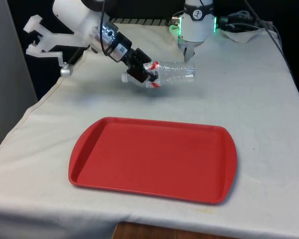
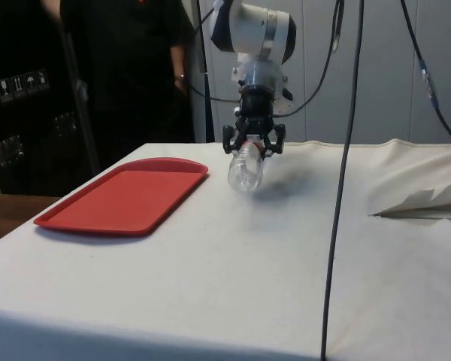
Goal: Place the bottle upright on the tray.
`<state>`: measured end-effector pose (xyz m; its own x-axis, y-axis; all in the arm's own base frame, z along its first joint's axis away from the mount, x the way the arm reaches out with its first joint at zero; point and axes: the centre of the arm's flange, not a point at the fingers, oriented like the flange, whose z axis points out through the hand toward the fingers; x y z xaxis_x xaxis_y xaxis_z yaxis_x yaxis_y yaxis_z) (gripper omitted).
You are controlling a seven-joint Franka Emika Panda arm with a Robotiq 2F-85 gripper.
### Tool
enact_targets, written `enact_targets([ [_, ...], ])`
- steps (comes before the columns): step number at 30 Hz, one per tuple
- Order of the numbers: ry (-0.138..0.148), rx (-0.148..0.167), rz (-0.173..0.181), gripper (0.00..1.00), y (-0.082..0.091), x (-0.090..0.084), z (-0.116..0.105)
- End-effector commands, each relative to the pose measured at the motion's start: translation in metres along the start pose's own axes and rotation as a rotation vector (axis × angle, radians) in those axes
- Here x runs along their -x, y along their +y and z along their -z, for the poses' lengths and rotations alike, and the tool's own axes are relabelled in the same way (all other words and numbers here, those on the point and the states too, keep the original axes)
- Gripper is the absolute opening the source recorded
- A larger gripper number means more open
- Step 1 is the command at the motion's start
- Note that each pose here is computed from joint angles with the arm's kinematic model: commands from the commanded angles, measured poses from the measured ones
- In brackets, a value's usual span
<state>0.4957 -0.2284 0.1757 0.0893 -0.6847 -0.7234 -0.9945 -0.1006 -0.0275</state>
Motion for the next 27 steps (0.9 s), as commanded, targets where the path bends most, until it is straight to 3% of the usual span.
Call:
enact_targets([
  [1,0.011,0.0,-0.004,0.14,-0.002,0.003,0.004],
  [2,0.0,0.0,0.0,0.14,0.0,0.0,0.0],
  [11,0.037,-0.01,-0.01,0.14,-0.013,0.018,0.021],
  [12,0.025,-0.01,-0.008,0.14,-0.011,0.015,0.018],
  [13,0.04,-0.01,-0.011,0.14,-0.014,0.019,0.022],
  [19,0.059,-0.016,-0.015,0.14,-0.022,0.028,0.033],
  [20,0.047,-0.016,-0.011,0.14,-0.021,0.026,0.031],
  [21,0.063,-0.017,-0.016,0.14,-0.023,0.029,0.034],
  [27,0.085,-0.019,-0.019,0.14,-0.033,0.039,0.043],
])
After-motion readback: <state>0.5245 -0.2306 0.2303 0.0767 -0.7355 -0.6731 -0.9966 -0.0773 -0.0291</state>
